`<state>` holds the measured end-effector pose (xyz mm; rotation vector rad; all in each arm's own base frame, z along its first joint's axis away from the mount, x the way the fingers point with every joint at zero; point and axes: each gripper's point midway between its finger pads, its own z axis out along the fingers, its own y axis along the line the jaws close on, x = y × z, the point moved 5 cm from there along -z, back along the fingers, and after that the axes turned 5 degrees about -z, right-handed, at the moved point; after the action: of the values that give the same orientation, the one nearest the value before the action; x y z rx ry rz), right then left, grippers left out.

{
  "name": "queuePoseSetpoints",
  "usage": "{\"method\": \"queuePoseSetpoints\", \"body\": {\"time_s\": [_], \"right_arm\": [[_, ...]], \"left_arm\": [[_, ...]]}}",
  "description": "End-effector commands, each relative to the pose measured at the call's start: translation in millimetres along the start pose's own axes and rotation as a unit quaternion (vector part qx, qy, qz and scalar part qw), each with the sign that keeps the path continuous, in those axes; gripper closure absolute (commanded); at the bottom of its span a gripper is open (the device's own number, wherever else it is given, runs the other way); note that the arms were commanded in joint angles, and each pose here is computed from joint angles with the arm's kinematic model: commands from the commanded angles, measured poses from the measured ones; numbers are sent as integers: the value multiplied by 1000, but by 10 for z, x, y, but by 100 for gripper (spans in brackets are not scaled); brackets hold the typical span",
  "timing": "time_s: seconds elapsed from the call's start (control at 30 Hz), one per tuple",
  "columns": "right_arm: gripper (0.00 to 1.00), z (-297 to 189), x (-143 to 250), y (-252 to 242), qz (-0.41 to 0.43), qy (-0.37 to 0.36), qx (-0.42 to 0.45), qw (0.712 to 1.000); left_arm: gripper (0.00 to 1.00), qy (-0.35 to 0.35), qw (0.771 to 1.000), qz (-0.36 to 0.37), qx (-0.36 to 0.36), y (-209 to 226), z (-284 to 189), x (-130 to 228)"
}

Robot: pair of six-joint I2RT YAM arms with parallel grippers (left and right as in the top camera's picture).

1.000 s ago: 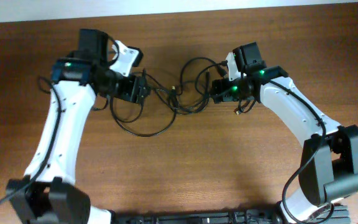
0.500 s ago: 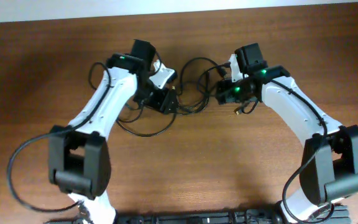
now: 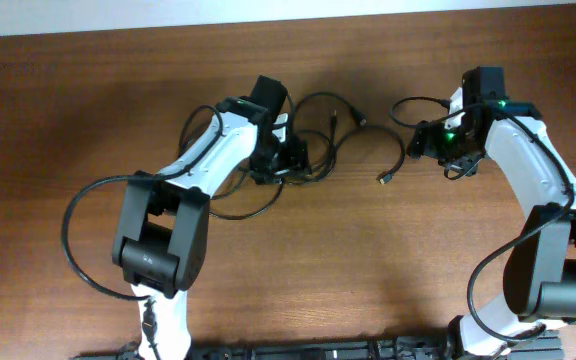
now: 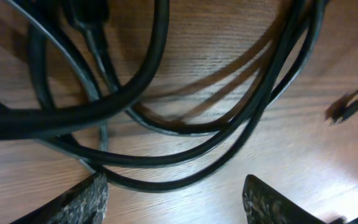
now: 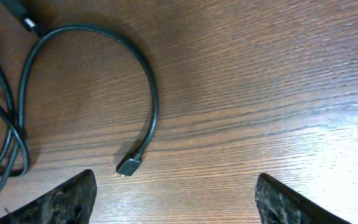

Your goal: Untangle cables

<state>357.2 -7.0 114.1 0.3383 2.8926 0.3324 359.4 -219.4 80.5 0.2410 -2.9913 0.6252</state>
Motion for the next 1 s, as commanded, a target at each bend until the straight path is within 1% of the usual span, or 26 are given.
{"method": "queuePoseSetpoints", "body": {"time_s": [0.0,0.07,0.13,0.23,0.37,0.4,0.43,0.47,0.5,0.57,0.67,0.77,0.83,0.87,0.93,0.97], "right_arm": [[19,-5,-14,9,-7,1,-7,1000],[19,-5,-14,9,-7,1,-7,1000],[19,-5,-14,9,-7,1,-7,1000],[19,-5,-14,9,-7,1,-7,1000],[19,-5,-12,8,-15,2,-7,1000],[19,-5,-11,8,-15,2,-7,1000],[19,-5,-11,8,-15,2,-7,1000],[19,-5,-11,8,-15,2,-7,1000],[19,-5,-10,8,-15,2,-7,1000],[19,-4,-5,7,-15,3,-7,1000],[19,-5,-6,7,-16,3,-7,1000],[19,-5,-6,7,-16,3,-7,1000],[19,-5,-7,7,-16,3,-7,1000],[19,-5,-6,7,-16,3,-7,1000],[19,-5,-6,7,-16,3,-7,1000],[19,-5,-6,7,-16,3,-7,1000]], "left_arm": [[34,2,997,-79,-18,-55,168,45],[35,-20,995,-91,-48,-34,207,41],[35,-46,994,-80,-63,-52,224,6],[37,-99,987,-62,-112,-13,226,-56],[41,-122,982,-46,-133,-3,219,-85],[49,-134,980,-38,-144,20,204,-115],[51,-138,979,-37,-149,30,199,-124],[55,-145,976,-29,-157,50,181,-148],[57,-150,975,-22,-163,64,163,-173],[57,-175,966,19,-190,99,56,-294],[57,-205,952,55,-222,101,-149,-454],[57,-209,950,95,-211,-17,-287,-542],[60,-196,952,145,-184,-167,-334,-550],[61,-179,952,191,-159,-276,-339,-527],[56,-157,943,261,-136,-384,-325,-478],[47,-140,935,303,-122,-428,-299,-431]]}}
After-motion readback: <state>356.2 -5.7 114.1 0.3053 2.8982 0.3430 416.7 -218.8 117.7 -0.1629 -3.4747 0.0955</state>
